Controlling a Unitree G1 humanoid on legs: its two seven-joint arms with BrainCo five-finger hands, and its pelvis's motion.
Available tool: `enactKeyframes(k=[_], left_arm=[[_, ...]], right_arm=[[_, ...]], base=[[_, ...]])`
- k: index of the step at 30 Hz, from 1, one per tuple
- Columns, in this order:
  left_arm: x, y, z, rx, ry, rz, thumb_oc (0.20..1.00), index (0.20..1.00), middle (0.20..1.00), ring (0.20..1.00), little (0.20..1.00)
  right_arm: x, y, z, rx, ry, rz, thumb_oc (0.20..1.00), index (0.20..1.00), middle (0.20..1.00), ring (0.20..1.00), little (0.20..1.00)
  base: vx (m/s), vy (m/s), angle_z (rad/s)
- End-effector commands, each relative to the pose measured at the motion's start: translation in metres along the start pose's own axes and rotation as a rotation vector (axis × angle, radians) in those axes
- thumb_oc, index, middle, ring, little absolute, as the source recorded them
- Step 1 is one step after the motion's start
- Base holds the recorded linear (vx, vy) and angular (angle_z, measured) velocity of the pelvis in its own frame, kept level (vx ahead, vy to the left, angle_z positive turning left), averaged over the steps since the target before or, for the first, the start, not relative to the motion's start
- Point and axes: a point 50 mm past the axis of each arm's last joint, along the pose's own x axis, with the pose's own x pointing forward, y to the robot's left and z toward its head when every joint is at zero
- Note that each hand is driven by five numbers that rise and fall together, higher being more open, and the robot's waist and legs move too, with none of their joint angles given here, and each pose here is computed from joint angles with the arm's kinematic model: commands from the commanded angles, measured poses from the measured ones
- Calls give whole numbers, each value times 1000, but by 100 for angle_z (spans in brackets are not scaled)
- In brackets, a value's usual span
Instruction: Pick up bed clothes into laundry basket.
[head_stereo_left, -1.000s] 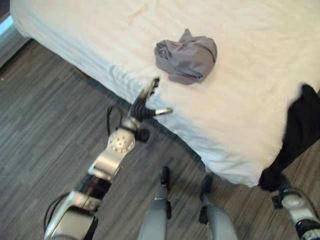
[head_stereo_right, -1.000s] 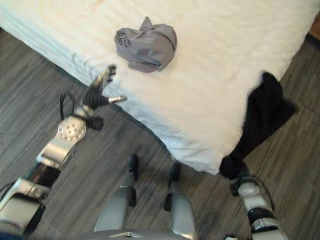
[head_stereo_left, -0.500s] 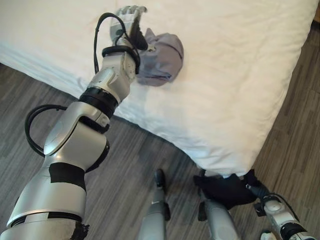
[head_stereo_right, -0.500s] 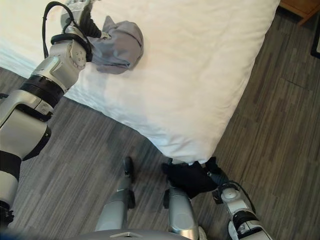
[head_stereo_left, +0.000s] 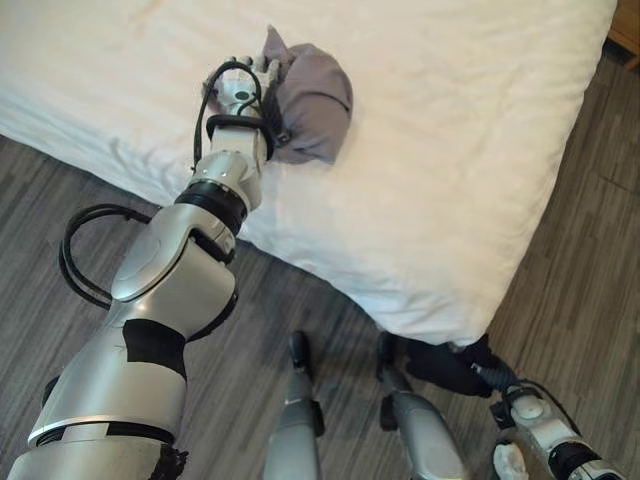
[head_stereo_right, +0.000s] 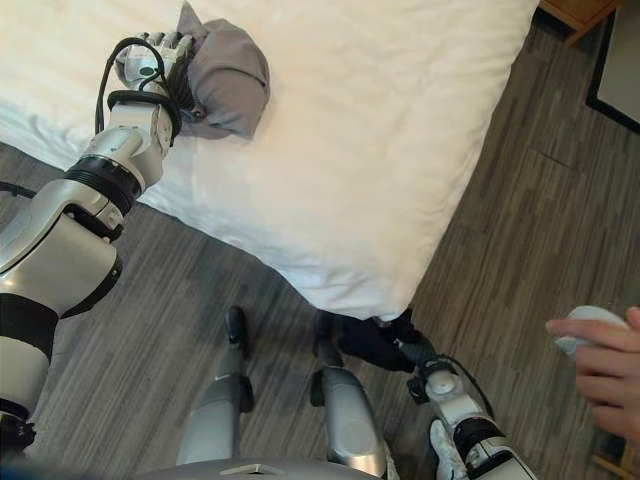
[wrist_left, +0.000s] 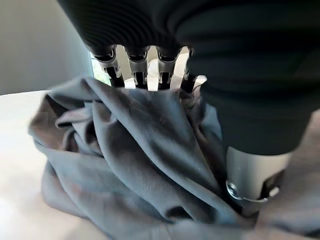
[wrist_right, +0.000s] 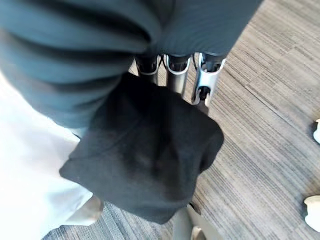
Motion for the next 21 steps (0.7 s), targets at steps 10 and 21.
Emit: enactKeyframes(k=[10, 21], left_arm=[[-7, -16, 12, -1181, 104, -50, 200, 200, 200, 200, 200], [-151, -75, 29, -2182, -135, -272, 200, 200, 200, 200, 200]], right_arm=[[-2, 4, -13, 99, 66, -41, 200, 200, 200, 200, 200], [-61, -103, -109, 1014, 260, -816, 200, 200, 200, 200, 200]], base=[[0, 0, 0], [27, 27, -1]])
